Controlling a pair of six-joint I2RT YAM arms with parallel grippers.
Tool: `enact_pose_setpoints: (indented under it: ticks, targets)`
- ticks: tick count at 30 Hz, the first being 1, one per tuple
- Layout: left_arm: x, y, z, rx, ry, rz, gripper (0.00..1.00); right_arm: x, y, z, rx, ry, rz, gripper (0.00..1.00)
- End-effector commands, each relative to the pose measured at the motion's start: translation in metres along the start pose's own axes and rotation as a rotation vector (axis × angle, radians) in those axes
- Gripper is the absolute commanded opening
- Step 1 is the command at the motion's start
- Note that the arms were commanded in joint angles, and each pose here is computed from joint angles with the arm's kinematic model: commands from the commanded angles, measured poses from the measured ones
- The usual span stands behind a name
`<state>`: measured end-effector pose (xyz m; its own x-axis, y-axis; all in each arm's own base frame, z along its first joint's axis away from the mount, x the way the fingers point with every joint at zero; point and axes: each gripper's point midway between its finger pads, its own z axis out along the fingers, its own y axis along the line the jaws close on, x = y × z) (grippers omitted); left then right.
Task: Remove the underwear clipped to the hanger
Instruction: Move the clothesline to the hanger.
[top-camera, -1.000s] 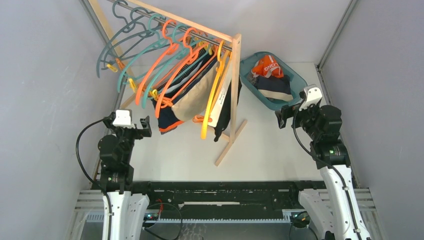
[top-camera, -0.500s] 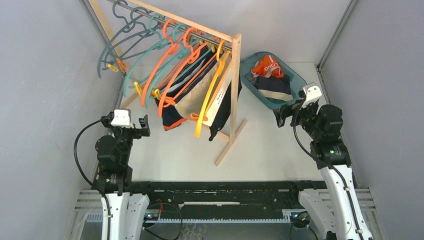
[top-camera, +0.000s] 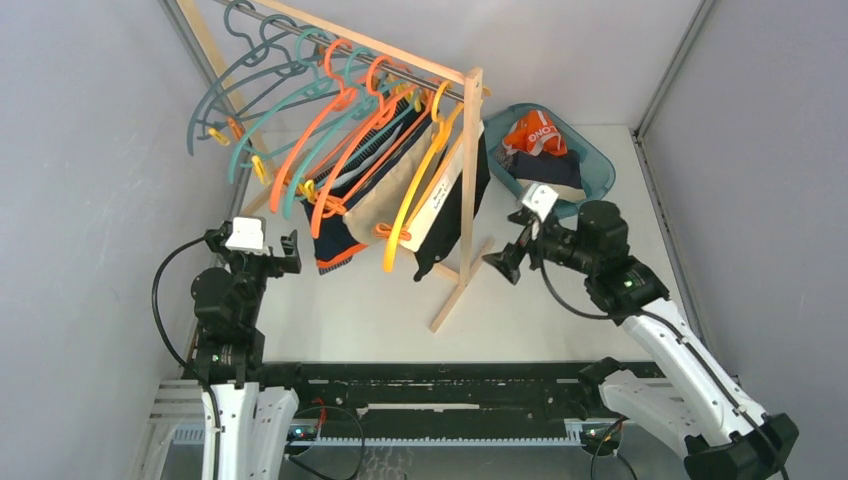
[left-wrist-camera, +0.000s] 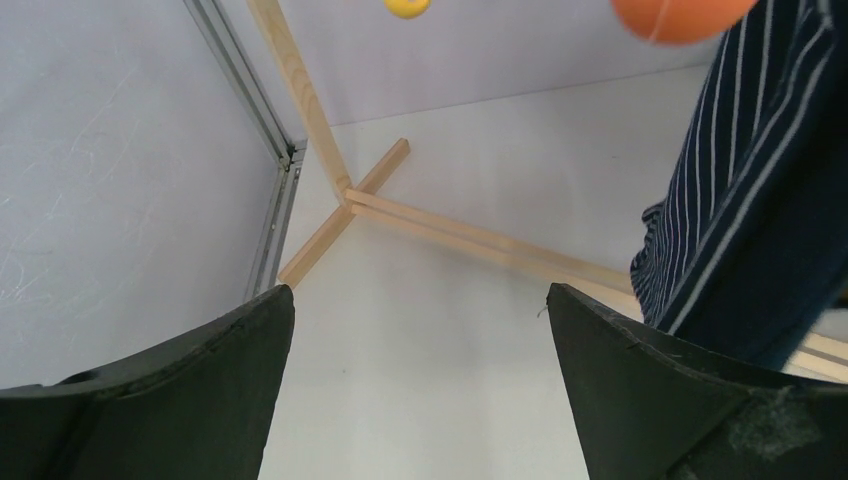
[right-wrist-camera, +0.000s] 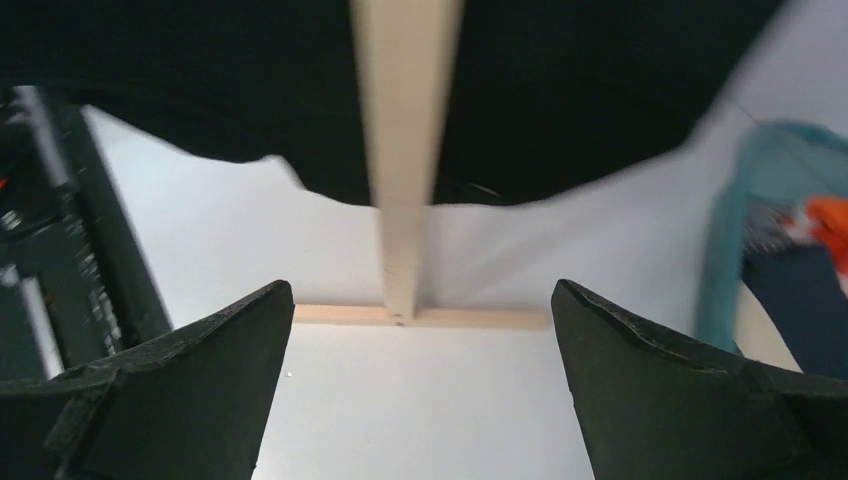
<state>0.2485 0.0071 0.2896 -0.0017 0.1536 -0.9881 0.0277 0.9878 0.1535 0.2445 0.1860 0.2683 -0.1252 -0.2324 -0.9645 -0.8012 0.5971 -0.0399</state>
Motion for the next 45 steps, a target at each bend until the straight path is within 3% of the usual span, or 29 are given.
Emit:
enact_pose_setpoints:
  ticks: [1, 13, 21, 31, 40, 45]
  targets:
    - [-0.021, 0.001, 0.0, 0.013, -0.048, 0.034, 1.0, -0.03, 0.039, 0.013, -0.168, -0.114, -0.199, 1.0]
    - [-0.019, 0.001, 0.003, 0.016, -0.037, 0.037, 1.0, -0.045, 0.026, 0.056, -0.102, -0.222, -0.248, 0.96]
    - [-0.019, 0.001, 0.001, 0.013, -0.042, 0.044, 1.0, -0.055, 0.019, 0.075, -0.12, -0.245, -0.277, 0.59]
    - [-0.019, 0.001, 0.0, 0.013, -0.044, 0.053, 1.0, -0.077, -0.03, 0.11, -0.121, -0.238, -0.197, 0.44]
    - [-0.017, 0.001, 0.002, 0.019, -0.037, 0.059, 1.0, -0.091, -0.107, 0.157, -0.079, -0.147, -0.096, 0.43]
    - [-0.016, 0.0, 0.002, 0.025, -0.036, 0.066, 1.0, -0.087, -0.143, 0.142, -0.022, -0.117, -0.043, 0.59]
